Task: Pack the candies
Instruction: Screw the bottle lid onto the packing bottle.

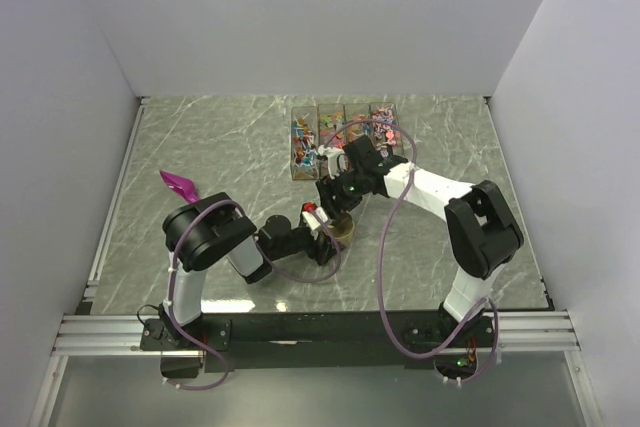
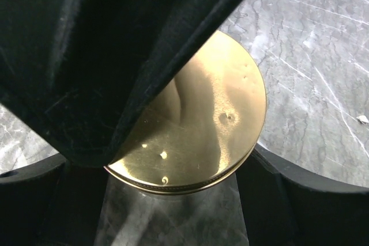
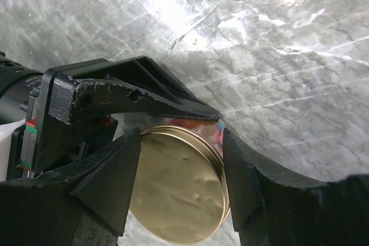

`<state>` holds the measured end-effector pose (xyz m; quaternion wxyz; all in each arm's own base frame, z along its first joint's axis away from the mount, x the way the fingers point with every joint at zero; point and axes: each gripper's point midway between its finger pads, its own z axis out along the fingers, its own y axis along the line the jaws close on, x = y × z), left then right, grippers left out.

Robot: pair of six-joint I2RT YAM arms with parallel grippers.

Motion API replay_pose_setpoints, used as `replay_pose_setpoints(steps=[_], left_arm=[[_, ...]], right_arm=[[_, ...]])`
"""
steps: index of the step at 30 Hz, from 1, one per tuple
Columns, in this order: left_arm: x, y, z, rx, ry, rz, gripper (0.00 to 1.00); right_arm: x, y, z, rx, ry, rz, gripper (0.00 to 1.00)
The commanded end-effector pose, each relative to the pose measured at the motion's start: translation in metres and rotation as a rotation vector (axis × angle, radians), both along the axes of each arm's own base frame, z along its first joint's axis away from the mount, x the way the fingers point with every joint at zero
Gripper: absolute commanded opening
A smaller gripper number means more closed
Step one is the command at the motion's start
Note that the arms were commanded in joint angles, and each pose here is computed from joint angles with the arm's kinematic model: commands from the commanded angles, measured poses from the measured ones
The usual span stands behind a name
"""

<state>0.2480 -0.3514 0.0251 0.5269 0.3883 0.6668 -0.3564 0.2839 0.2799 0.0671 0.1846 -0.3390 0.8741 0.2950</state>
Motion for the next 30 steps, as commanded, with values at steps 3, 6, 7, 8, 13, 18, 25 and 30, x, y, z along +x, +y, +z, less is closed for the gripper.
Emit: replay_pose_setpoints(steps=[3, 6, 7, 8, 13, 18, 25, 30], left_arm=[[0.021, -0.006, 0.039, -0.123, -0.129, 0.073, 0.53], [0.026, -0.003, 0.037, -0.113, -0.127, 0.105, 0.52], [0.028, -0.002, 0.035, -0.111, -0.124, 0.118, 0.52], [0.028, -0.001, 0.037, -0.117, -0.125, 0.124, 0.52], [0.029, 0.0, 0.034, -0.11, -0.121, 0.13, 0.52], [0.028, -0.002, 0.032, -0.114, -0.112, 0.12, 0.52], [0.032, 0.001, 0.034, -0.117, -0.105, 0.155, 0.51], [0.037, 0.002, 0.033, -0.119, -0.079, 0.19, 0.48]], right_arm=[[-0.018, -0.043, -0.037, -0.212, 0.011, -0.092, 0.62], [-0.018, -0.052, -0.04, -0.252, 0.01, -0.136, 0.6], [-0.018, -0.055, -0.042, -0.268, 0.013, -0.147, 0.59], [-0.019, -0.055, -0.043, -0.271, 0.022, -0.151, 0.59], [-0.025, -0.049, -0.041, -0.219, 0.045, -0.139, 0.59], [-0.015, -0.034, -0.012, -0.137, 0.013, -0.141, 0.5], [-0.024, -0.042, -0.017, -0.158, 0.028, -0.151, 0.4], [-0.04, -0.05, -0.024, -0.168, 0.076, -0.181, 0.36]])
